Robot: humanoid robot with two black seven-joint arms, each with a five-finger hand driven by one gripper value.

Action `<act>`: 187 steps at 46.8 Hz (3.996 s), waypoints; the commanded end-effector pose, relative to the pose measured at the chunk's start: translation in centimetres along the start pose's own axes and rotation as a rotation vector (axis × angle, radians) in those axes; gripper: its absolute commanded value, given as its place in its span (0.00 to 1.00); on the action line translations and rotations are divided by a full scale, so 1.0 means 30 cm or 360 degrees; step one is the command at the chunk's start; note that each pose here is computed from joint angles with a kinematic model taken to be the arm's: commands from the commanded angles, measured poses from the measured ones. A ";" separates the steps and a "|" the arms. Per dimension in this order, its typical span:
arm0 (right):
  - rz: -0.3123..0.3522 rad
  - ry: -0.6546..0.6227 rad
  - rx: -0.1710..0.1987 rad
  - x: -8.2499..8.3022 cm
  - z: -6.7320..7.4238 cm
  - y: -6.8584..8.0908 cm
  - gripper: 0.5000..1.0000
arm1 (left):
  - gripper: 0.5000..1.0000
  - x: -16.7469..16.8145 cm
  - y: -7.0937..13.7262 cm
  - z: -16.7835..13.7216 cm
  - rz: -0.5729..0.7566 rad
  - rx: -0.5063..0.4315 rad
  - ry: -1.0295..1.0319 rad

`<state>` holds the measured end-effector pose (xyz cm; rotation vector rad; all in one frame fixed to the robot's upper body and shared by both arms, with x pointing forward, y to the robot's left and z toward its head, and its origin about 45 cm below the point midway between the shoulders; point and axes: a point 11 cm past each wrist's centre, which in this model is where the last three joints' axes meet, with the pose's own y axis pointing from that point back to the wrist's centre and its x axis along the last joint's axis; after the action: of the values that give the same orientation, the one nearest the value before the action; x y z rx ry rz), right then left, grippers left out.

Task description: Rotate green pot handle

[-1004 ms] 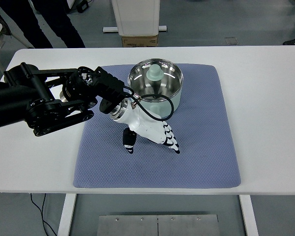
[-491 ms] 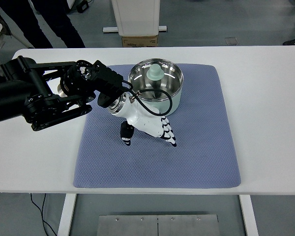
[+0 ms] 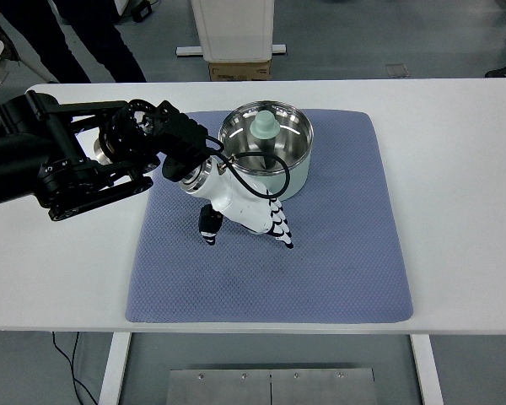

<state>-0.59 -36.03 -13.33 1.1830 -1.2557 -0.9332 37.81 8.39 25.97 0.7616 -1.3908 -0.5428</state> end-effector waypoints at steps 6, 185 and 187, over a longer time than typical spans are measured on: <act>0.0000 0.0000 0.0000 0.000 0.000 0.000 1.00 | 1.00 -0.016 0.023 -0.018 -0.0017 0.0031 0.0009; 0.0000 0.0000 0.0000 0.000 0.000 0.000 1.00 | 1.00 -0.134 0.417 -0.299 0.0142 0.0528 0.0337; 0.0000 0.0000 0.0000 0.000 0.000 0.000 1.00 | 1.00 -0.107 0.439 -0.301 0.0191 0.0531 0.0353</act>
<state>-0.59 -36.02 -13.33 1.1830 -1.2556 -0.9333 44.98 20.98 32.22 0.9966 -1.3282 -0.1683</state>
